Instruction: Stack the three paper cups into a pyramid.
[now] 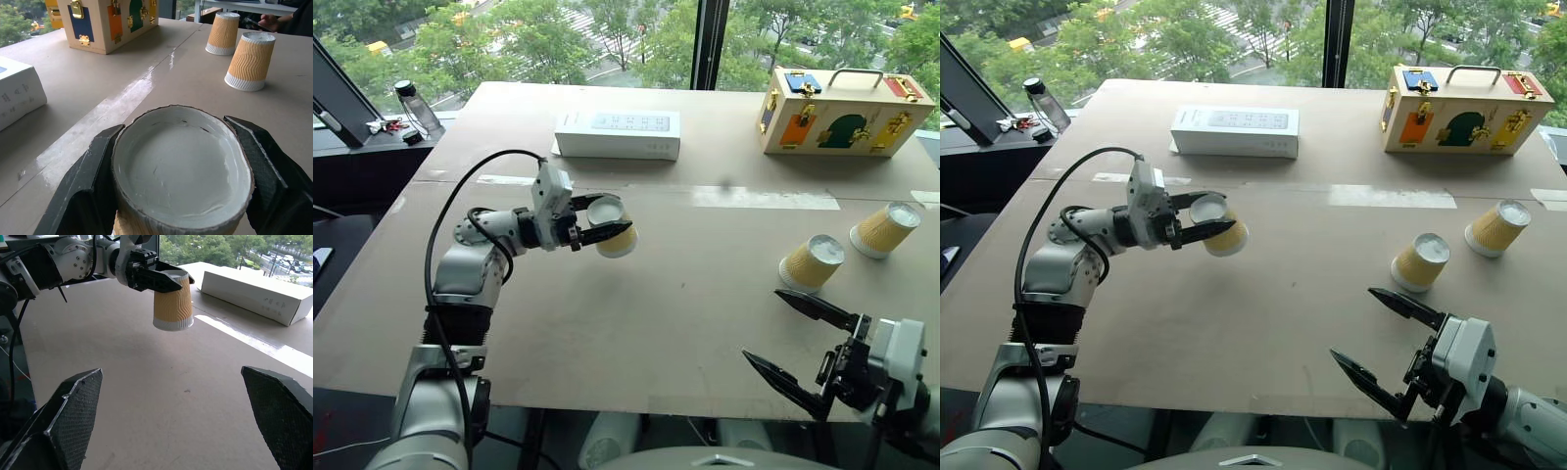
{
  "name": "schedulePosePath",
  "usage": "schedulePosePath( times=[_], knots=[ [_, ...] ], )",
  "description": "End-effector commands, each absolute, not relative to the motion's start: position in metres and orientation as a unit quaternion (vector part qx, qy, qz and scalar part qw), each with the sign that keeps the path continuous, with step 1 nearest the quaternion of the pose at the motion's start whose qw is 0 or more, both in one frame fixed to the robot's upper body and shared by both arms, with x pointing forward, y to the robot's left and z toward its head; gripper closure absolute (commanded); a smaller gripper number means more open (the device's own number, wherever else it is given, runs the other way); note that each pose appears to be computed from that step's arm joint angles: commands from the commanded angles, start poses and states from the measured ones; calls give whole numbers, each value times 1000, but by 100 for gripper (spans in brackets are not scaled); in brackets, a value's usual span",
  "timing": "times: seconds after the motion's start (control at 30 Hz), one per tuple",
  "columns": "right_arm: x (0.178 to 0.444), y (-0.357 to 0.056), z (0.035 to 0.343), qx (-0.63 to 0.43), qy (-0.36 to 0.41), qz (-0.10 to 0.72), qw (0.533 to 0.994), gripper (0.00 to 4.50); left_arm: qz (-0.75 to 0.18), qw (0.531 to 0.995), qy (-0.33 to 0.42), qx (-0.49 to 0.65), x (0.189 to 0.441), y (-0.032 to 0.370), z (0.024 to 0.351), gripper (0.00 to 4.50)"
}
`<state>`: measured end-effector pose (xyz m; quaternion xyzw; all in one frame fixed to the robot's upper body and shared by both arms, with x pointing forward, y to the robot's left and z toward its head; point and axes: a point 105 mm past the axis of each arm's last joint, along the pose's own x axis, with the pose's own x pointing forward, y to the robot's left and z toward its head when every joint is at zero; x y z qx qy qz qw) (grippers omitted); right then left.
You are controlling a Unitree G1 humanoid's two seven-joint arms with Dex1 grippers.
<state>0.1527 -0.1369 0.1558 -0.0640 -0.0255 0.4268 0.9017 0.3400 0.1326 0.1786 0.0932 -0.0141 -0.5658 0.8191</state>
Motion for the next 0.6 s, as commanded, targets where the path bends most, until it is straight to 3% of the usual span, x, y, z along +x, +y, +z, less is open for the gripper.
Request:
schedulePosePath(
  times=[0.03, 0.6],
  knots=[
    [153, -149, 162, -80, -47, 376, 922, 0, -586, 803, -19, 106, 345, 109, 186, 190],
    [137, -161, 153, -84, -28, 318, 944, 0, -616, 781, 0, 105, 352, 63, 161, 190]
  ],
)
